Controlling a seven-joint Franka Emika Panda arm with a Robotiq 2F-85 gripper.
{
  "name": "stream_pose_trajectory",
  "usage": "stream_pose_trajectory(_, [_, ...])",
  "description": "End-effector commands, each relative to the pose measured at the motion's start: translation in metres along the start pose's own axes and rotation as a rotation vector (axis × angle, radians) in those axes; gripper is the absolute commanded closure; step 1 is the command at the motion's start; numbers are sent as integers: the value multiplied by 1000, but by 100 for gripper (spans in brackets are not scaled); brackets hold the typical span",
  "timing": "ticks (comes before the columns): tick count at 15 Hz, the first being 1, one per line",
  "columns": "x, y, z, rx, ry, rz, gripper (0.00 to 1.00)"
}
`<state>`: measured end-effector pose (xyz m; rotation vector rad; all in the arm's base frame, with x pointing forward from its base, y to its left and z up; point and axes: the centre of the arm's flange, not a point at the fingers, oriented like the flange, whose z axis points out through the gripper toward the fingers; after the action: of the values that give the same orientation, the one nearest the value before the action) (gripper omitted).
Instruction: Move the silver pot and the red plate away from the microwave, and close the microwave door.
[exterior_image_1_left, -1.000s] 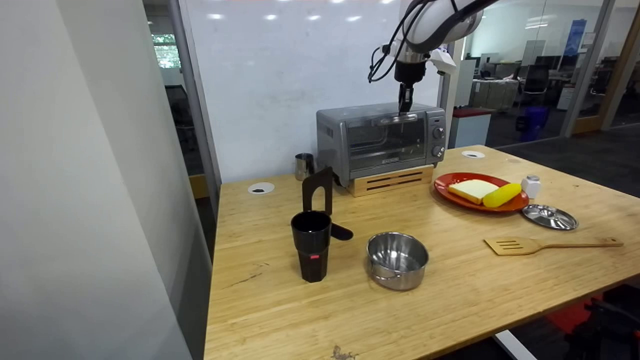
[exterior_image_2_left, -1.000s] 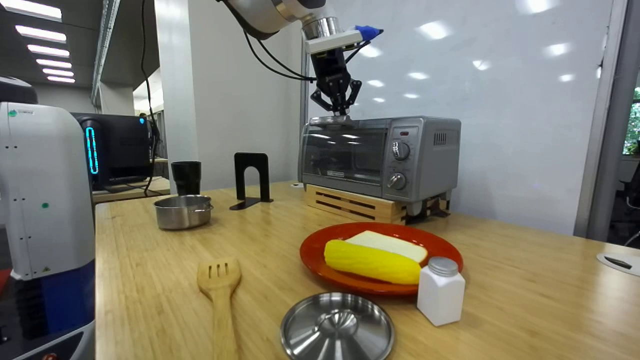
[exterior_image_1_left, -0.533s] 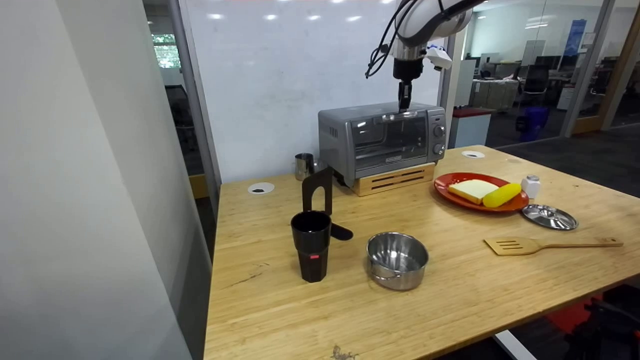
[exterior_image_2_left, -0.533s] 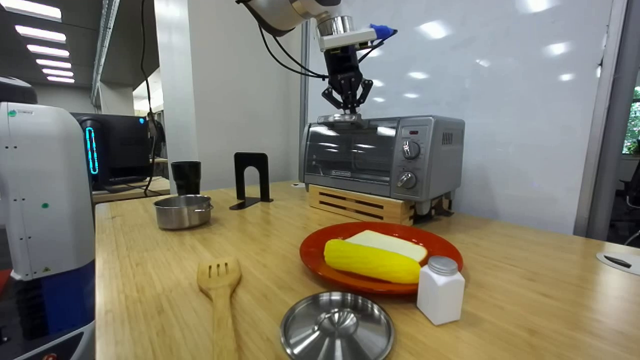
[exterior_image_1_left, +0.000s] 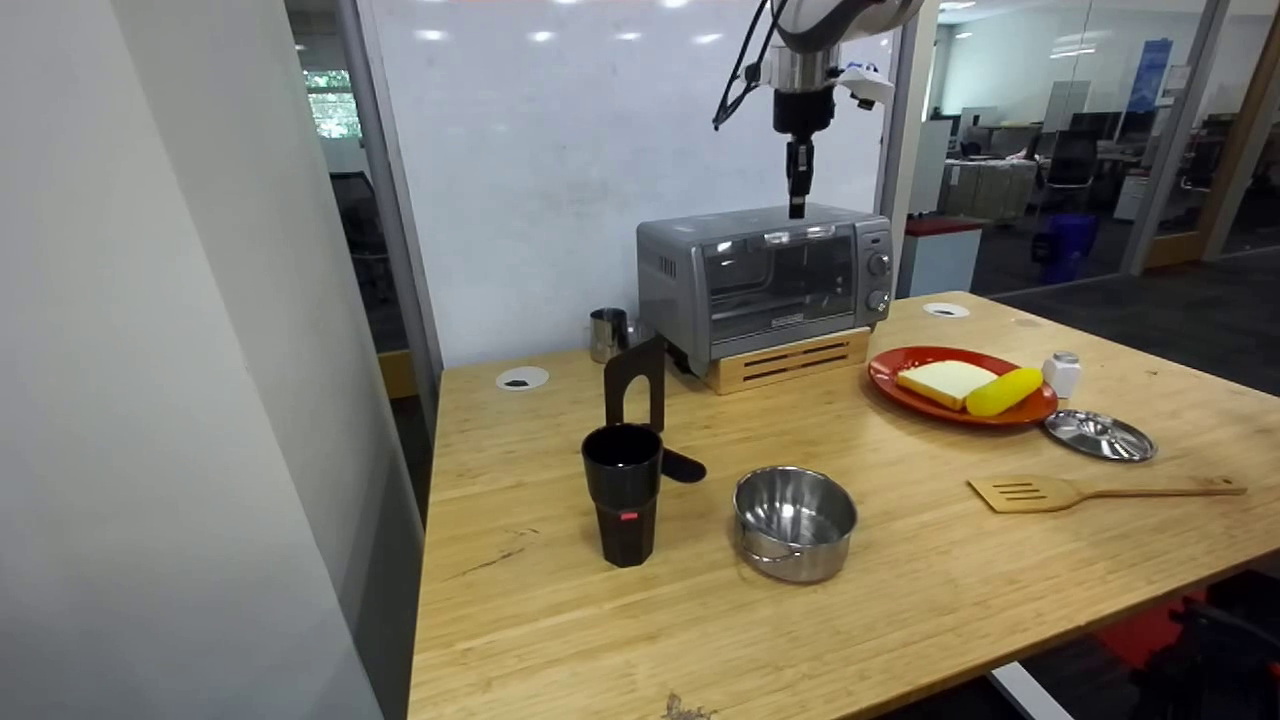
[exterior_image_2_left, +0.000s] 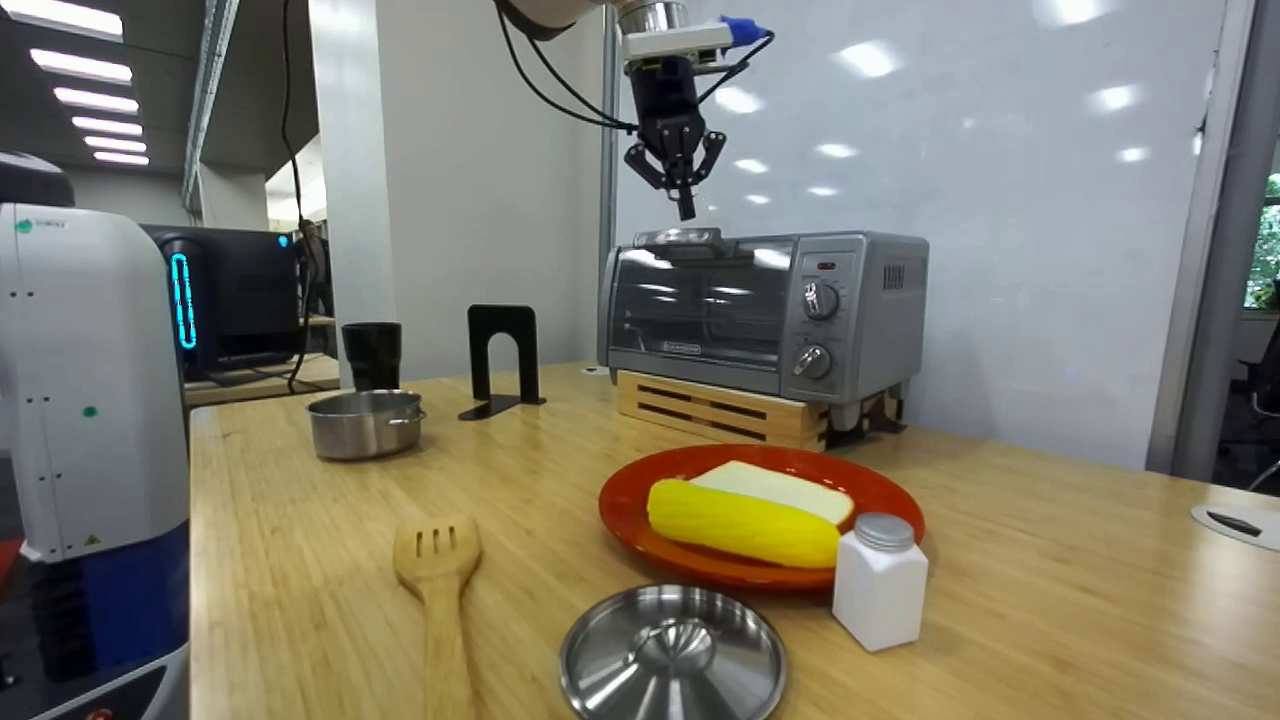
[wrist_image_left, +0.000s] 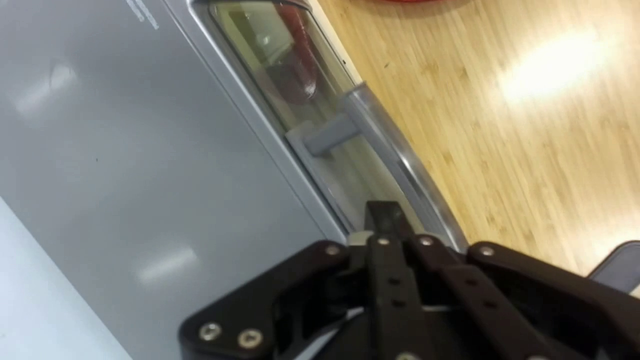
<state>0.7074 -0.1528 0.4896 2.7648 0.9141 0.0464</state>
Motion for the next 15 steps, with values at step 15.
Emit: stream_pose_trajectory(15, [3,-240,-89,-23,8,220,72])
